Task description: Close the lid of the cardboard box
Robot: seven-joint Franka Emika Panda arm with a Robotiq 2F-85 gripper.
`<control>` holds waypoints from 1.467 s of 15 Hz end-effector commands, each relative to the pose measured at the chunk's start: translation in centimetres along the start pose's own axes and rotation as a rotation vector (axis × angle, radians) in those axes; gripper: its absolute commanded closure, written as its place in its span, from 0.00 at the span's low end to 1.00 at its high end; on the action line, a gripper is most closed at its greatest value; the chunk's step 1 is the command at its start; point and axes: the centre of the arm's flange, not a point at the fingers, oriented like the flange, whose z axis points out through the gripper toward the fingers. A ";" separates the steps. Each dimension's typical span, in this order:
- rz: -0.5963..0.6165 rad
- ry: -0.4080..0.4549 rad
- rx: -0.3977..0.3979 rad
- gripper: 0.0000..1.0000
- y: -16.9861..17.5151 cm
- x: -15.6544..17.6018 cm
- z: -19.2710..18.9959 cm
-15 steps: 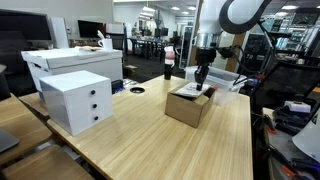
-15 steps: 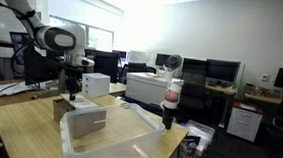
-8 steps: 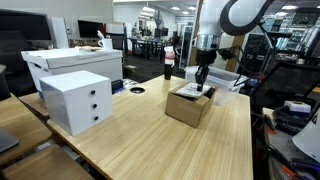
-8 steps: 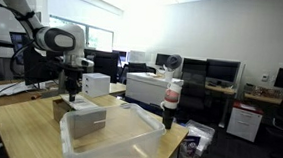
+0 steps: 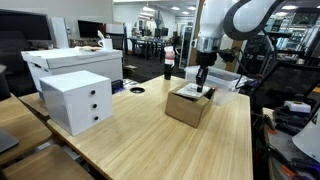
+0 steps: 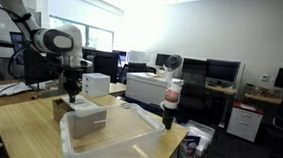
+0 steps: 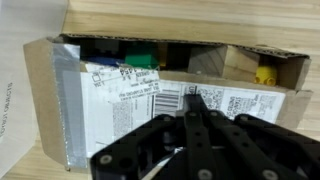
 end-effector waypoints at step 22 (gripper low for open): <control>-0.024 -0.014 -0.042 0.73 -1.3 -0.3 2.6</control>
